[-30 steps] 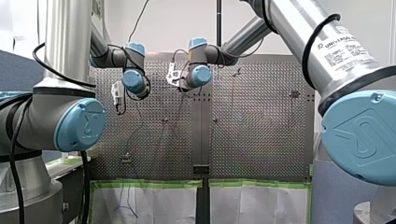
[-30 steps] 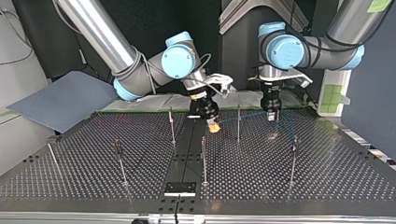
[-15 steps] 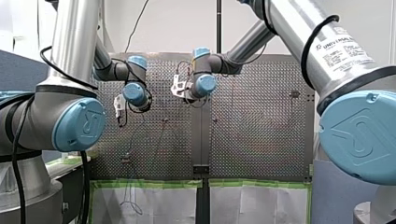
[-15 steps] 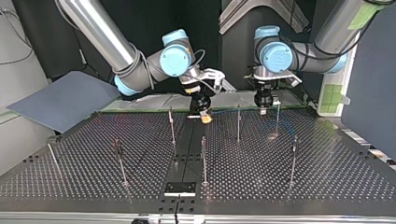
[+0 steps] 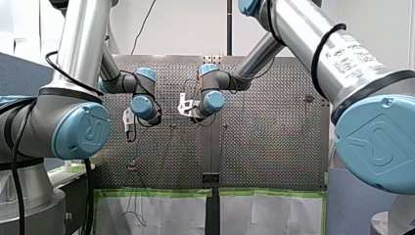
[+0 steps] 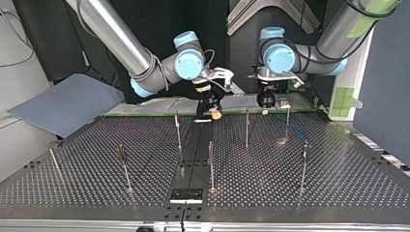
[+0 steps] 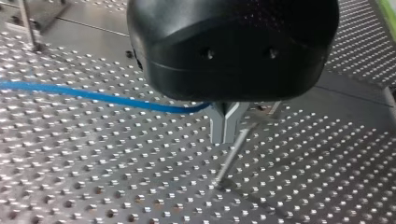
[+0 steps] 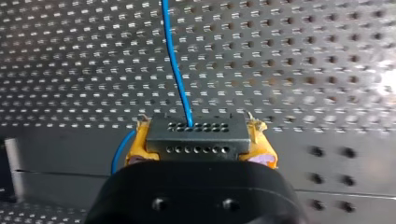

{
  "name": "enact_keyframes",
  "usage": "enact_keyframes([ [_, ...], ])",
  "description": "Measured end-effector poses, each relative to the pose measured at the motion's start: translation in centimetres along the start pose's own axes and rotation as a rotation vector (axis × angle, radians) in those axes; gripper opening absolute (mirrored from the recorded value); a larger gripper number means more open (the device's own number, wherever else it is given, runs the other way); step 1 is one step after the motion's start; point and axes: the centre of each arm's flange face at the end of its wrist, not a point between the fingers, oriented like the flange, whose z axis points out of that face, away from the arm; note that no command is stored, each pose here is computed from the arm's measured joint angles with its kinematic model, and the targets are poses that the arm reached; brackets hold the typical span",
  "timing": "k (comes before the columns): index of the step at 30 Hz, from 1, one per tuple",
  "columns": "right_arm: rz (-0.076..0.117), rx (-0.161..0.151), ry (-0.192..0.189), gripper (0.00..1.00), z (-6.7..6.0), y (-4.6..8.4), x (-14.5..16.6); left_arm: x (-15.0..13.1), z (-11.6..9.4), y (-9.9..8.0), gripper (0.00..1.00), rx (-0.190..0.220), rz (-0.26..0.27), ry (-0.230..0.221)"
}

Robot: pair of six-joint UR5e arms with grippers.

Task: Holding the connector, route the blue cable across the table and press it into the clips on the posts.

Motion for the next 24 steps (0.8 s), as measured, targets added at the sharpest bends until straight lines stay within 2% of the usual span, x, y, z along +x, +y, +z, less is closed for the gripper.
enact_keyframes([
  [9, 0.000, -0.003, -0.034, 0.00, 1.1, 0.8, -2.9, 3.2, 1.4, 0.3, 0.01, -0.007, -0.019, 0.018],
  [17, 0.019, 0.007, -0.006, 0.00, 1.8, 1.5, -2.8, 6.0, 2.5, 0.5, 0.01, 0.002, -0.020, 0.042],
  [24, 0.026, 0.002, -0.001, 0.00, 2.2, 2.5, -2.6, 6.5, 3.9, 0.9, 0.01, 0.007, -0.033, 0.022],
])
